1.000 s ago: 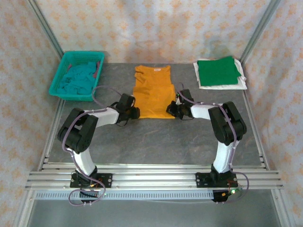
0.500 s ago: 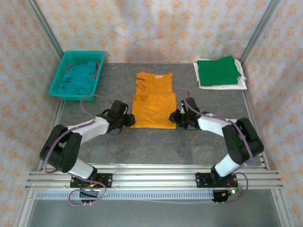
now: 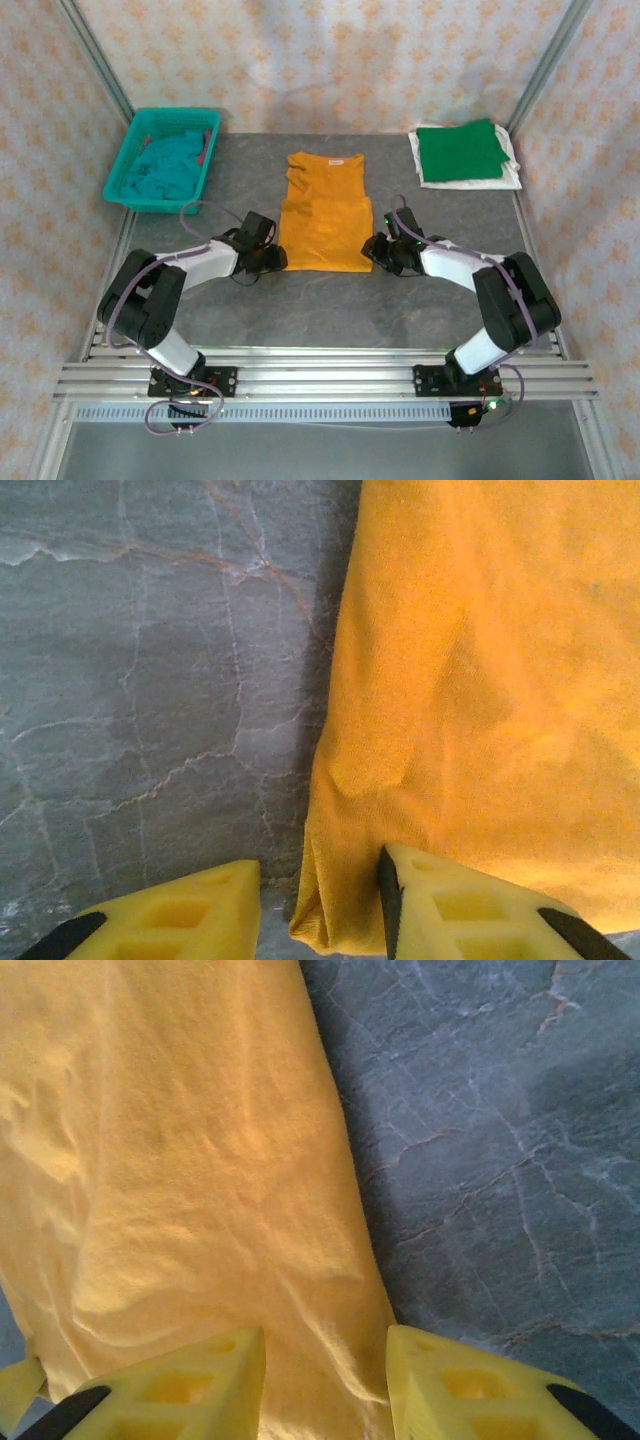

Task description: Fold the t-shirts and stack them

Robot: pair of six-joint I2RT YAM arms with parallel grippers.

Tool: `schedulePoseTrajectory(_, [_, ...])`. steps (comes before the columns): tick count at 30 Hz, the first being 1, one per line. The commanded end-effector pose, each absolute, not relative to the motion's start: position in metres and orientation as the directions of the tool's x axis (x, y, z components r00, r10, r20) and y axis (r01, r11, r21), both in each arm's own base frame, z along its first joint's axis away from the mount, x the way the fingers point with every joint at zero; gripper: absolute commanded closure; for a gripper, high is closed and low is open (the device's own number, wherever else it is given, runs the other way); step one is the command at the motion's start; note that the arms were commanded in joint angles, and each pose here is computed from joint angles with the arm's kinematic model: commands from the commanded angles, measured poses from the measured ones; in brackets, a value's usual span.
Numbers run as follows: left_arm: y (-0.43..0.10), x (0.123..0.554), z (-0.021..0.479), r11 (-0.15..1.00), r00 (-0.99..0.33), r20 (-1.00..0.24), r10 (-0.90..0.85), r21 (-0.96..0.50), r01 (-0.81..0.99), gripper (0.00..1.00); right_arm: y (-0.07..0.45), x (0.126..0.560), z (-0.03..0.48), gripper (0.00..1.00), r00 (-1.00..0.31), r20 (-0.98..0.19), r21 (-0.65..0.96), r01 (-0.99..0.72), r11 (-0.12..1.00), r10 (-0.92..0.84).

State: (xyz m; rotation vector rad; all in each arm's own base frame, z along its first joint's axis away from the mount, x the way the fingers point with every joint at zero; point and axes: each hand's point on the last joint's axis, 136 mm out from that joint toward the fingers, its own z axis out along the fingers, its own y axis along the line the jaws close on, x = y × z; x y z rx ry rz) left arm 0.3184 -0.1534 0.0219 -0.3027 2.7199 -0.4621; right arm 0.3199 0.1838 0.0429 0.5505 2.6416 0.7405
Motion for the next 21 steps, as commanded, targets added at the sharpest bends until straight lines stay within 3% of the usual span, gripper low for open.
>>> schedulePoseTrajectory(1, [-0.171, 0.323, 0.024, 0.912, -0.920, -0.307, -0.244, -0.395, -0.110, 0.64, 0.176, 0.317, 0.028, 0.63, -0.861, -0.212, 0.520, 0.301, 0.799, 0.463])
schedulePoseTrajectory(10, [-0.181, 0.316, 0.044, 0.908, -0.917, -0.321, -0.237, -0.409, -0.091, 0.65, 0.162, 0.316, 0.032, 0.62, -0.829, -0.250, 0.492, 0.337, 0.803, 0.500])
schedulePoseTrajectory(21, [-0.158, 0.308, 0.022, 0.944, -0.915, -0.324, -0.240, -0.299, -0.141, 0.69, 0.155, 0.315, 0.032, 0.58, -0.820, -0.255, 0.483, 0.351, 0.802, 0.512])
